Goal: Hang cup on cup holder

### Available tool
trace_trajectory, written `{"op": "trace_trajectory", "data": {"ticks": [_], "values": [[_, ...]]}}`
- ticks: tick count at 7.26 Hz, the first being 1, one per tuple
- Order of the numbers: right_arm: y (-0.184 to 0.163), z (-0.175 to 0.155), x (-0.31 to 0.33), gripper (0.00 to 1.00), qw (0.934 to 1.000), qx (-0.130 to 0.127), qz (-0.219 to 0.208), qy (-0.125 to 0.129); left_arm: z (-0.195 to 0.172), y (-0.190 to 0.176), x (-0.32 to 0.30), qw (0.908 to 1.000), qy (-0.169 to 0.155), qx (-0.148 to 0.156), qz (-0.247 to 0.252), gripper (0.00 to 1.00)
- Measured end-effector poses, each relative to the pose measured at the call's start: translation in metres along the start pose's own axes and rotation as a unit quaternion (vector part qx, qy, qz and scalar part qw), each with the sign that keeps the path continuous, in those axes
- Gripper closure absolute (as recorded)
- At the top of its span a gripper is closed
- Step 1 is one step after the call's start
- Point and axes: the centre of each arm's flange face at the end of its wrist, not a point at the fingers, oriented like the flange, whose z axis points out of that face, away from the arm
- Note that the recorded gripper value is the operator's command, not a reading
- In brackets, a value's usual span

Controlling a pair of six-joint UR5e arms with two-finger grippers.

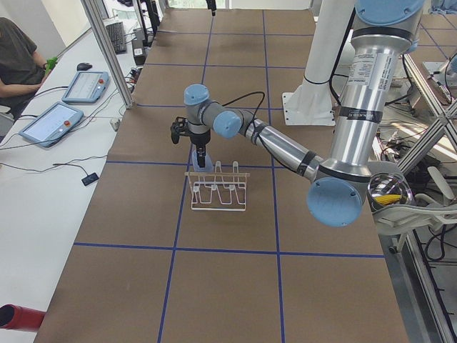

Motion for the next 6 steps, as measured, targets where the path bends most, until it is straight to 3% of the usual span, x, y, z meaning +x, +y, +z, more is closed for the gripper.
{"op": "trace_trajectory", "data": {"ticks": [1,6], "values": [[0.000,0.000,-0.001,0.00,1.0000,0.000,0.000,-0.001,0.002,0.000,0.000,1.0000,-0.001,-0.001,0.000,0.01],[-0.001,-0.005,-0.005,0.00,1.0000,0.005,-0.003,-0.002,-0.009,0.004,0.006,0.9999,0.013,-0.001,0.002,0.01]]}}
